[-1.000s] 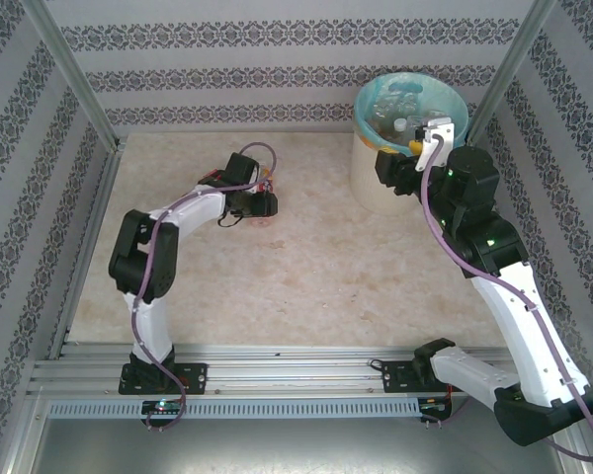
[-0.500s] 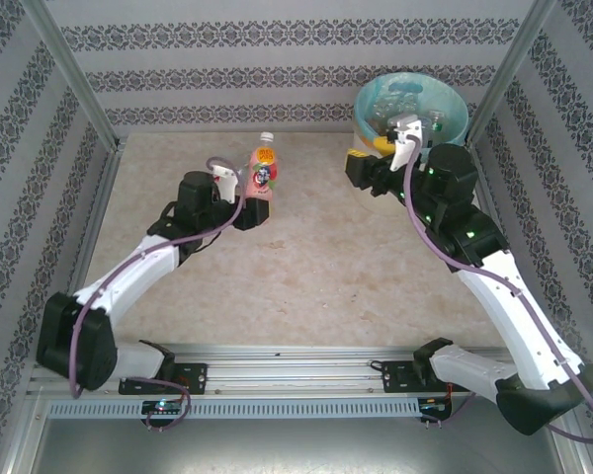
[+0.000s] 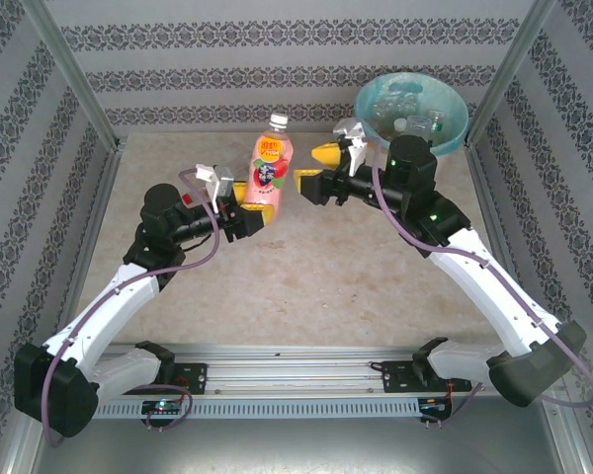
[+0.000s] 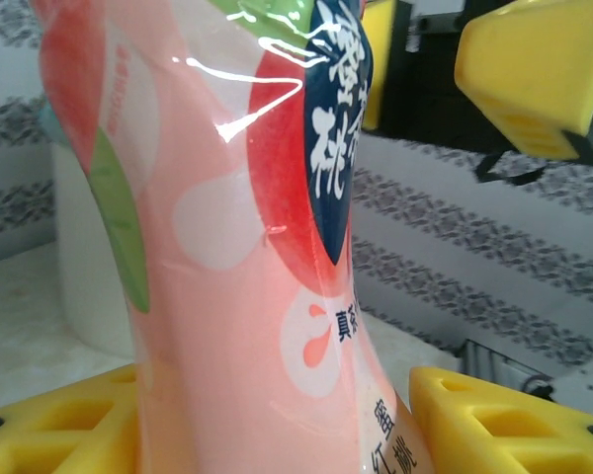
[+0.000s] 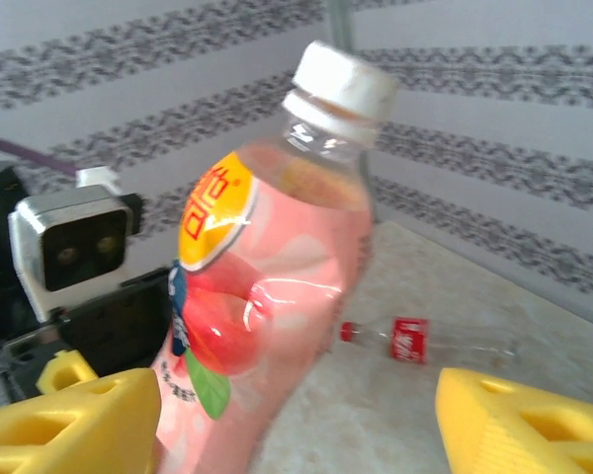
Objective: Put the plastic bottles in the bin
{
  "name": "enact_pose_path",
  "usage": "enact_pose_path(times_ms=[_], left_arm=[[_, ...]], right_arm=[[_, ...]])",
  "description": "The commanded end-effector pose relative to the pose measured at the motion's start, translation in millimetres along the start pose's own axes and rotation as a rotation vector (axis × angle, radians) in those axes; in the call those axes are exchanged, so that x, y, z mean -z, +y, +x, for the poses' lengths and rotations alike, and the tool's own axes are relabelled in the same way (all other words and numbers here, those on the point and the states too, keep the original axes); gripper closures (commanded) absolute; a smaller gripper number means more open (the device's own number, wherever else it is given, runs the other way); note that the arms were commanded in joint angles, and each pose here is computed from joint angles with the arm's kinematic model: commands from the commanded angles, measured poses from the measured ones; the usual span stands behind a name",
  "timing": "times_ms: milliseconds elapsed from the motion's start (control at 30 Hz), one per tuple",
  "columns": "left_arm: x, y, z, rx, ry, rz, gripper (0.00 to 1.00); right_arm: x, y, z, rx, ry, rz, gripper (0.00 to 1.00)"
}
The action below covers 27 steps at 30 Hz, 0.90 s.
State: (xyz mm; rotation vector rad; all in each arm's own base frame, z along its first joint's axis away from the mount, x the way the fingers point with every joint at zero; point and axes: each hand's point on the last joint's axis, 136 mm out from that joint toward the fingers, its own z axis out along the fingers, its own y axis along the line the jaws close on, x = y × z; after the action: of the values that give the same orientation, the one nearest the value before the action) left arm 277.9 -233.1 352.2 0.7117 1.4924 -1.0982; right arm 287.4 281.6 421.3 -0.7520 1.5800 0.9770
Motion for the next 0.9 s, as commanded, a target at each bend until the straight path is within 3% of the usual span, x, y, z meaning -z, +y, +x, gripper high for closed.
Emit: enact_pose_path(times_ms=[0,267,700,867], left_arm=[[3,-34,-21,-0.046,-0.062,0.16,0.43],[10,-52,-34,-0.065,-0.122,0.237,0.44],[15,-67,-38,-0.069,-0.102,0.299,0.45],[19,-65,-39,-0.092,-0.116,0.254,0.46]], right_arm=[[-3,37,-23,0.074,-0.071,-0.145,0.25],[-17,48,-20,0.082,-0.078,-0.167,0.24],[-42,76,-24,0.072,-0.105,-0.315,0.27],[-43,62,-29,0.076,-0.114,-0.223,0.25]])
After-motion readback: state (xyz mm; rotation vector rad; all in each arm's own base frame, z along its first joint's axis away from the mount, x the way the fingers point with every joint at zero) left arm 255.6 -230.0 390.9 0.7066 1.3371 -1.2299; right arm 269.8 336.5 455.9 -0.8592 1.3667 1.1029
